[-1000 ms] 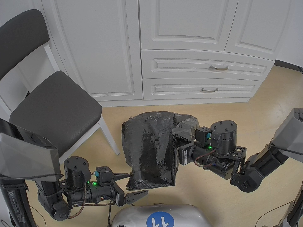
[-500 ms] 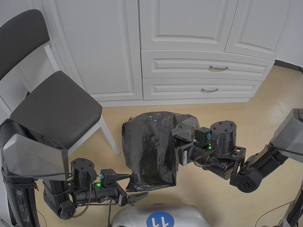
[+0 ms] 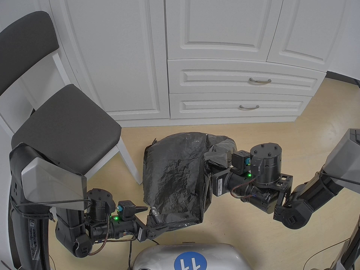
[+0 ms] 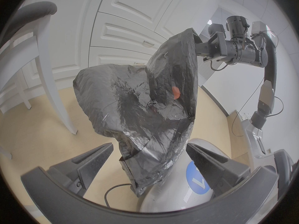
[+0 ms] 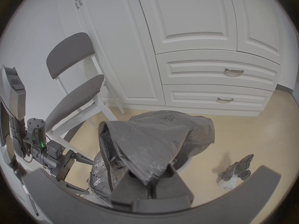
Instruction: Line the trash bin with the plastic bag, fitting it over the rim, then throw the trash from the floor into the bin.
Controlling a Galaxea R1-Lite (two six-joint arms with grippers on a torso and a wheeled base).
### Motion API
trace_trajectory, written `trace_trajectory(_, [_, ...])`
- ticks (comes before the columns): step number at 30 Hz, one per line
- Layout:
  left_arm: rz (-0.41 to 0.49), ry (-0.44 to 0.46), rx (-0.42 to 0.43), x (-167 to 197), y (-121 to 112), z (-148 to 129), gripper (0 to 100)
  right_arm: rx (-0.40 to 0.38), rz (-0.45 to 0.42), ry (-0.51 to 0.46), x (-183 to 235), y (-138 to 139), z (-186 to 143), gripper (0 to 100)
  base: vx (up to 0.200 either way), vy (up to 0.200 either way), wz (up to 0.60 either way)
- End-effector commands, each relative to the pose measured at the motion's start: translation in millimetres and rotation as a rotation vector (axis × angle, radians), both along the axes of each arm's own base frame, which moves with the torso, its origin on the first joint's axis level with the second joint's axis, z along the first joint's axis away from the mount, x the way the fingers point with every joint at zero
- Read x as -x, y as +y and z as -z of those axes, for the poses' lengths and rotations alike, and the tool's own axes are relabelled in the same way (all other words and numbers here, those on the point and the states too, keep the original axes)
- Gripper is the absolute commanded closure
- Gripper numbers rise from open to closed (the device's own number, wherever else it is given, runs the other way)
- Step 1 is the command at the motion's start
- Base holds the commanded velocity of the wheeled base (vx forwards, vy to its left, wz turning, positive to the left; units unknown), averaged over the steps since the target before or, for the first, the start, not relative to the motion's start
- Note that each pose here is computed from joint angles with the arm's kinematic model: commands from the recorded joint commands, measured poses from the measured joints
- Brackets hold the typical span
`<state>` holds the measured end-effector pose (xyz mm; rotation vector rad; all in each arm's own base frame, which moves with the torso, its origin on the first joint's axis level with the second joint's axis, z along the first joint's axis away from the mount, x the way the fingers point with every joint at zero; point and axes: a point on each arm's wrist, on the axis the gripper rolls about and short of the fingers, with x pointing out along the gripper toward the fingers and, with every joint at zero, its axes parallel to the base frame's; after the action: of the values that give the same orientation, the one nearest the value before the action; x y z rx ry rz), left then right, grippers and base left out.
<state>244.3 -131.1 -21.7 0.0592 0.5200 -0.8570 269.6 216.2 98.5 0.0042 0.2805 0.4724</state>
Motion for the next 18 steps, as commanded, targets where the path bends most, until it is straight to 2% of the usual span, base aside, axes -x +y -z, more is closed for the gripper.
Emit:
trace_trajectory(1, [0.005, 0.022, -0.012, 3, 1, 4, 0, -0.003, 0.000, -0.003, 0, 0, -1, 100, 0.000, 0.000, 0.00])
trace_trajectory(12, [-0.008, 0.091, -0.039, -5, 0, 36, 0, -0.004, 0.002, -0.005, 0, -1, -2, 100, 0.000, 0.000, 0.00])
trace_trajectory(18, [0.001, 0.093, -0.029, -6, 0, 36, 0, -0.004, 0.003, -0.006, 0, -1, -2, 100, 0.000, 0.000, 0.00])
